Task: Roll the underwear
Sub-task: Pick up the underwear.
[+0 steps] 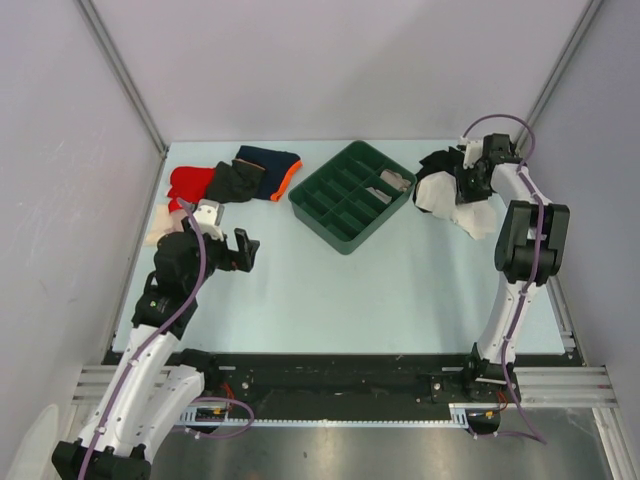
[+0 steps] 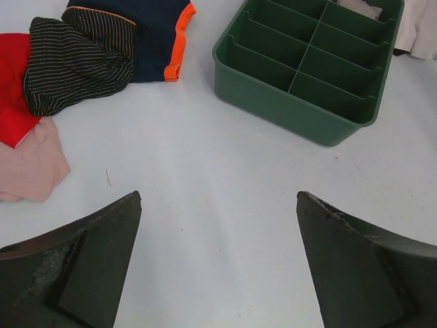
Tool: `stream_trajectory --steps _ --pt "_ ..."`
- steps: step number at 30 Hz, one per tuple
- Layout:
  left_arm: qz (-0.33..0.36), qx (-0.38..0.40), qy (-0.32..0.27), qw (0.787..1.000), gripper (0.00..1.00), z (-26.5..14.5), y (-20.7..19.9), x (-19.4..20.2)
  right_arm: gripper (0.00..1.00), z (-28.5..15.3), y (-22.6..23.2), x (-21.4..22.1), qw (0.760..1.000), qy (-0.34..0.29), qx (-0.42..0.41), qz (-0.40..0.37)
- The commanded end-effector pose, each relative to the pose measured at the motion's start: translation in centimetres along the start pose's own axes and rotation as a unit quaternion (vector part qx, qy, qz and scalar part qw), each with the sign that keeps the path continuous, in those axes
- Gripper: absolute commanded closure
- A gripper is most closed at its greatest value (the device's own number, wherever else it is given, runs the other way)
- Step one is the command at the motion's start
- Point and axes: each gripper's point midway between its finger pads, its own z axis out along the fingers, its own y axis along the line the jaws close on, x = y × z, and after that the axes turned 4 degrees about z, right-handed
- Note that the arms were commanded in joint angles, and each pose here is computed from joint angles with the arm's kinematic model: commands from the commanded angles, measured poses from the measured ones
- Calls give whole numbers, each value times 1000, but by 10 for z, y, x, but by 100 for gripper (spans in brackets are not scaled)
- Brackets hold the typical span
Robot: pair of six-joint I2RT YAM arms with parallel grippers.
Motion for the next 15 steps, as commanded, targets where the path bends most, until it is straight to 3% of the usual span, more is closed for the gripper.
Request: stream_trajectory --steps 1,4,11,15 --pt "12 7 -16 1000 0 -1 -2 -10 87 -10 0 -10 1000 -2 1 2" --pt "13 3 -17 1000 0 -1 -1 -10 100 -30 4 -23 999 -29 4 -15" --pt "13 0 -20 1000 0 -2 0 -11 100 -167 29 -84 984 -167 15 -64" --pt "14 -2 -24 1000 0 -4 0 -13 100 -255 81 -97 962 -240 -39 -121"
